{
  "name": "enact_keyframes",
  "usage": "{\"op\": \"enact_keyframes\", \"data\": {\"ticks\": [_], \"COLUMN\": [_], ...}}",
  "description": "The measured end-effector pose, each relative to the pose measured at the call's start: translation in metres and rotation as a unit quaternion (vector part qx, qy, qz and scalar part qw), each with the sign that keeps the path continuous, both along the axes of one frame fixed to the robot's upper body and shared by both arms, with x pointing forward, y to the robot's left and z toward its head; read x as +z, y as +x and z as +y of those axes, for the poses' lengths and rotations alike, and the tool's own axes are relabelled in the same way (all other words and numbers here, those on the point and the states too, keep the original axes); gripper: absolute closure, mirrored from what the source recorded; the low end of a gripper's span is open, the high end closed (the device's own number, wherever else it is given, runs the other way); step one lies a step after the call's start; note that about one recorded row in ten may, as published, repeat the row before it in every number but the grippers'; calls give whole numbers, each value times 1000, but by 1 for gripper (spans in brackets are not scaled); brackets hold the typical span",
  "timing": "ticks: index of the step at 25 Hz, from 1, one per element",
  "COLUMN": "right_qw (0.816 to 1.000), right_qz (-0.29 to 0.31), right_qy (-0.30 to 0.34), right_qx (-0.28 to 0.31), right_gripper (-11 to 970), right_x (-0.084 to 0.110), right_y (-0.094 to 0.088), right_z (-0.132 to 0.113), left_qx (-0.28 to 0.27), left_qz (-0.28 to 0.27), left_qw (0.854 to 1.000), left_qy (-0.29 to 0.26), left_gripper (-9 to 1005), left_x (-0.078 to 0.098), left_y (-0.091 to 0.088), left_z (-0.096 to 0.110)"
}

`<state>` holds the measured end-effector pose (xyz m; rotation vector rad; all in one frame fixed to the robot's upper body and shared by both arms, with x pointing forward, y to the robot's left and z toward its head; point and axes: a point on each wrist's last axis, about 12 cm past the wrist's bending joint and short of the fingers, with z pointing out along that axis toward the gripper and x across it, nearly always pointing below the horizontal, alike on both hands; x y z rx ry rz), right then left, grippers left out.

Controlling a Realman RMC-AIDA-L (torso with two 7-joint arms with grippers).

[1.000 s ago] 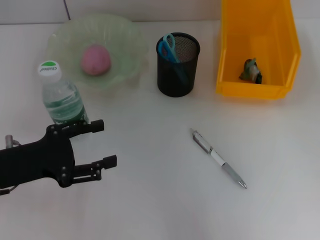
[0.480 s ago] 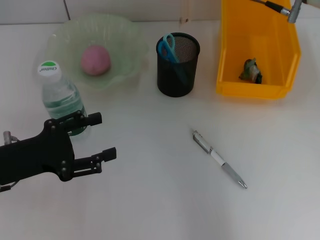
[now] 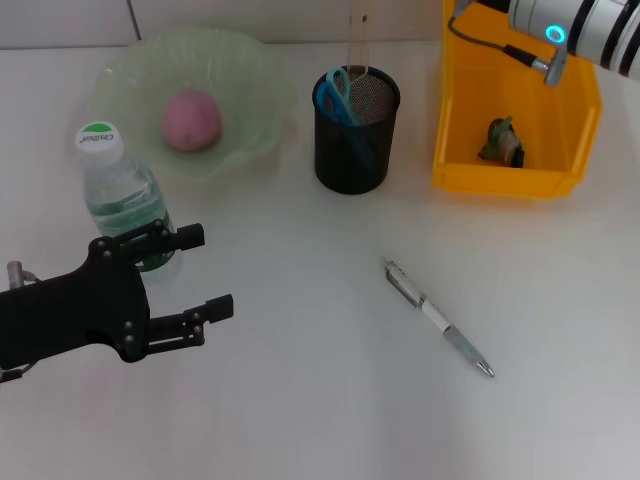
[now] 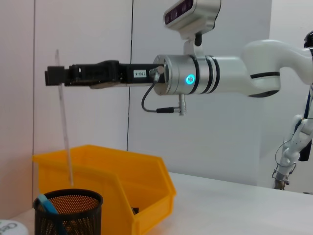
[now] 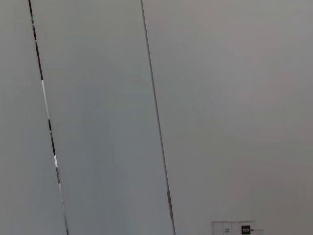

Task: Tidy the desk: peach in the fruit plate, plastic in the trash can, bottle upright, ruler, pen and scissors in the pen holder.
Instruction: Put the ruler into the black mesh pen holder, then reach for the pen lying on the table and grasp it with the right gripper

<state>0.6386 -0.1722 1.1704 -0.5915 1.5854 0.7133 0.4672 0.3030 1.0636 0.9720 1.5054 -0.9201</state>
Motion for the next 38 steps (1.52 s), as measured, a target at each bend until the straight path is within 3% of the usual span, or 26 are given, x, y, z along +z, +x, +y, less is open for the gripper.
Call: {"op": "enact_keyframes", "data": {"ticks": [6, 15, 19, 25, 30, 32, 35, 38], "right_qw": [1000, 999, 999, 999, 999, 998, 997, 993], "right_qz": [8, 18, 12, -2, -2, 11, 41, 93], "right_qy": [-16, -36, -29, 6, 18, 38, 38, -62], "right_qx": [2, 17, 24, 32, 38, 49, 59, 34], "right_gripper": [577, 501, 467, 416, 234, 184, 143, 131], "right_x": [-14, -34, -33, -6, 23, 42, 94, 126], "right_y": [2, -4, -9, -25, -41, -49, -67, -84], "right_z": [3, 1, -3, -16, -23, -25, -31, -26], "left_qx": [-1, 0, 1, 0, -5, -5, -4, -5], "left_qz": [0, 3, 3, 5, 7, 8, 10, 11], "left_qw": [1000, 1000, 1000, 1000, 1000, 1000, 1000, 1000], "left_qy": [-2, -3, -3, -4, -3, -2, -1, 2], "left_gripper": [164, 164, 164, 164, 164, 164, 164, 164], "left_x": [0, -1, -2, -2, -3, -3, -4, -5], "left_y": [0, -1, -1, -2, -3, -3, -4, -4], "left_z": [-1, -2, -2, -1, -3, -3, -2, -3]}}
